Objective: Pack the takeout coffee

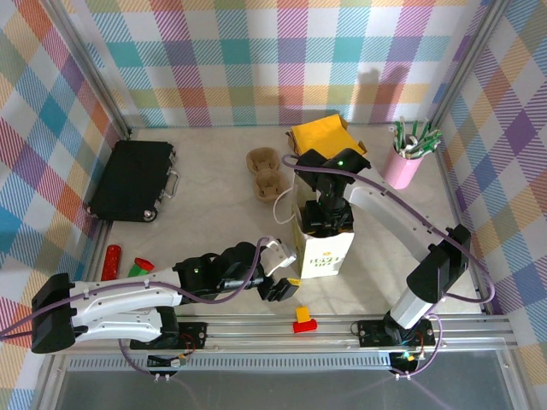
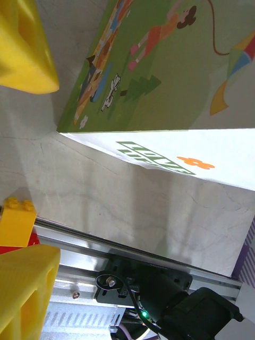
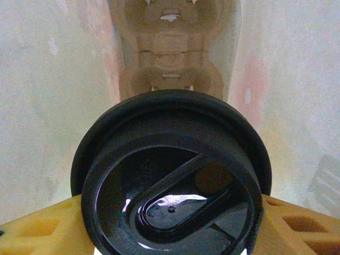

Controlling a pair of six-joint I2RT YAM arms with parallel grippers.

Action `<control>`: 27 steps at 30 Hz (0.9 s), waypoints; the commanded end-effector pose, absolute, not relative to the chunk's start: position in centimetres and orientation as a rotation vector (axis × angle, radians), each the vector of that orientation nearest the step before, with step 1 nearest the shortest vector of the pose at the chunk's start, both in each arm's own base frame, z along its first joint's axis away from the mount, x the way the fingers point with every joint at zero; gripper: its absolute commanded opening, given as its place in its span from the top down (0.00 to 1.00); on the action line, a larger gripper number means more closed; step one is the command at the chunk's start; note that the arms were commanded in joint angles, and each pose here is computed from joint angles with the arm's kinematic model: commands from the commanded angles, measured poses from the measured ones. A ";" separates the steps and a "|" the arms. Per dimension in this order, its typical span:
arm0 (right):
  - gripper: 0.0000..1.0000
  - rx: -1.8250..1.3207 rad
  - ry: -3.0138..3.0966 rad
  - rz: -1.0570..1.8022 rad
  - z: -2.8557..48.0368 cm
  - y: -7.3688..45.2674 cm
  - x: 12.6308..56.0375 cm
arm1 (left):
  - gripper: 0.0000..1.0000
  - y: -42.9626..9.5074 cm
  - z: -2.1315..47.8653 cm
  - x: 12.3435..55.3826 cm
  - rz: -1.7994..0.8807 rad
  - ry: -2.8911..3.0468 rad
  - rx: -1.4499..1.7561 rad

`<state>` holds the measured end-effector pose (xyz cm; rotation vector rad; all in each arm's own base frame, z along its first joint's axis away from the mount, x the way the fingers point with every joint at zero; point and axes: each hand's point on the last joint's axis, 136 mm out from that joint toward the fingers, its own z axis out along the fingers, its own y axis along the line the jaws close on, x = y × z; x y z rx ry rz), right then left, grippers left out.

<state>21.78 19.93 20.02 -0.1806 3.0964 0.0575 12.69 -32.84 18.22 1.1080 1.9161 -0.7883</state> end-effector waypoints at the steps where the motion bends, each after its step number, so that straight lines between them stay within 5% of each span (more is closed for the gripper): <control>1: 0.50 -0.182 3.110 0.036 19.5 19.8 21.8 | 0.25 -33.6 19.5 12.9 -0.812 1.870 1.088; 27: 0.50 -0.163 3.063 0.059 20.6 20.3 23.0 | 0.26 -34.1 19.1 12.7 -0.819 1.876 1.110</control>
